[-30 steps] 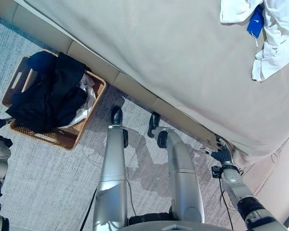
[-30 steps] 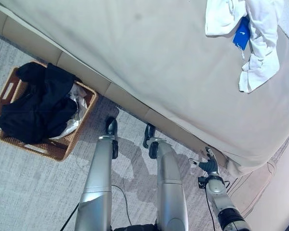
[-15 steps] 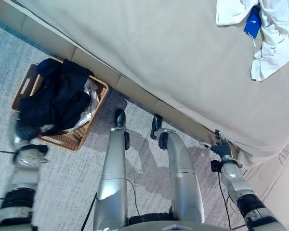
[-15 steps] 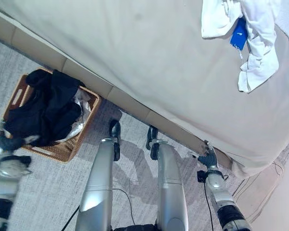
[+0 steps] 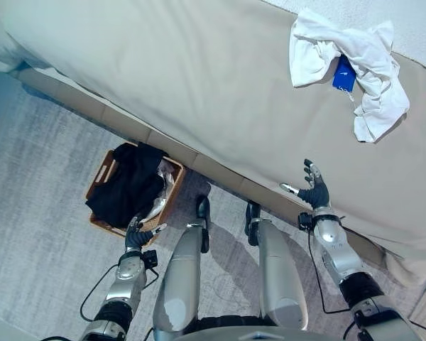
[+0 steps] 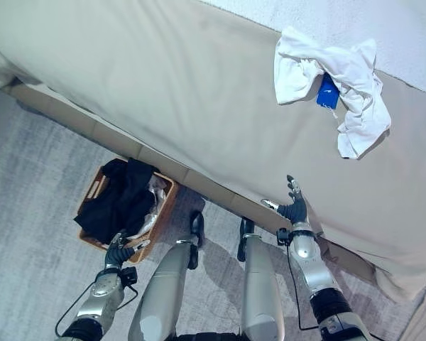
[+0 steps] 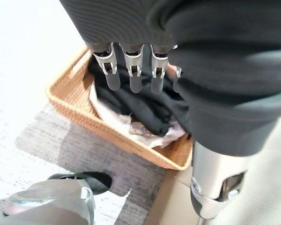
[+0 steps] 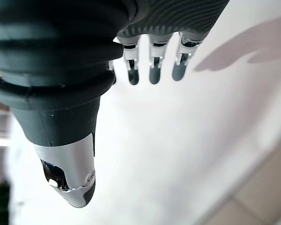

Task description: Pick up clothes into the bucket

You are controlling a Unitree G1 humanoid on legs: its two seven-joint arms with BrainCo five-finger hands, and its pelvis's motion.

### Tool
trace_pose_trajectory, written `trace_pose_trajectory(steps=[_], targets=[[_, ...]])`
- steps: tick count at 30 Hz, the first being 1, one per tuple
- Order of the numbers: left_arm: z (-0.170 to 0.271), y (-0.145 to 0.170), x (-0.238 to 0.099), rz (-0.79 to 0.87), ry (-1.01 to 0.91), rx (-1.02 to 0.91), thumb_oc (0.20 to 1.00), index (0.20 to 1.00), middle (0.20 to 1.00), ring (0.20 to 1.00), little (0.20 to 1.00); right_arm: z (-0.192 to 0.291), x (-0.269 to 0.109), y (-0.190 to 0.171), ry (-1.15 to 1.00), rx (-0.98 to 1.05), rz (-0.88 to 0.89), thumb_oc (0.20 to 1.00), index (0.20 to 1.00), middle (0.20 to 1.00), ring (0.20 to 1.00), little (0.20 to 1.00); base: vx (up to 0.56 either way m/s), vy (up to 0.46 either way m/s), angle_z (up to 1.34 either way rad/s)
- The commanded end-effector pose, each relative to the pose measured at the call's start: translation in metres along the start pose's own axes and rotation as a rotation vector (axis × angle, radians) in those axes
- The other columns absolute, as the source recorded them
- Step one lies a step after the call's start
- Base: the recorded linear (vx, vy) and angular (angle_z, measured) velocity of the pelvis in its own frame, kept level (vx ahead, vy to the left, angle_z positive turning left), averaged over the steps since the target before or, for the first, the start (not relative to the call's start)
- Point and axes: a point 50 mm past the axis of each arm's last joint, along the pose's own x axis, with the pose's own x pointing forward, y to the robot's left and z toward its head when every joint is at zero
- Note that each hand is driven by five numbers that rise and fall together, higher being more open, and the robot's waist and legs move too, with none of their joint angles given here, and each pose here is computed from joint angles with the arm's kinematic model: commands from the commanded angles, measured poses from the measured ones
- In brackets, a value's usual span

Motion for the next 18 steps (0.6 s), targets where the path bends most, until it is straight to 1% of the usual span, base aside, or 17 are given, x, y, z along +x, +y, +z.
trace_pose_trajectory(steps=[1,4,8,10,14,18], targets=[[-0.011,-0.001,-0.006,0.047,-0.01,0.091,1.0,1.0,1.0,1.0,1.0,0.032,0.012,-0.026,-0.185,-0.127,-0.106,1.0,1.0,1.0,1.0,1.0,0.12,-0.085,0.04],[-0.026,-0.003,-0.012,0.038,0.02,0.21,1.0,1.0,1.0,1.0,1.0,0.048,0.026,-0.037,-0.249,-0.26,-0.164,1.0,1.0,1.0,1.0,1.0,0.09,-0.037,0.09],[-0.04,-0.011,-0.022,-0.07,0.033,0.324,1.0,1.0,1.0,1.0,1.0,0.075,0.052,-0.066,-0.322,-0.537,-0.241,1.0,1.0,1.0,1.0,1.0,0.05,-0.015,0.02],[-0.042,-0.018,-0.027,-0.133,0.019,0.359,1.0,1.0,1.0,1.0,1.0,0.089,0.062,-0.078,-0.339,-0.581,-0.29,1.0,1.0,1.0,1.0,1.0,0.02,-0.015,0.02],[-0.046,-0.031,-0.036,-0.246,0.0,0.408,1.0,1.0,1.0,1.0,1.0,0.123,0.078,-0.113,-0.379,-0.693,-0.453,1.0,1.0,1.0,1.0,1.0,0.03,-0.036,0.02],[-0.047,-0.039,-0.039,-0.316,-0.017,0.467,1.0,1.0,1.0,1.0,1.0,0.158,0.09,-0.148,-0.378,-0.649,-0.635,1.0,1.0,1.0,1.0,1.0,0.0,-0.051,0.01]])
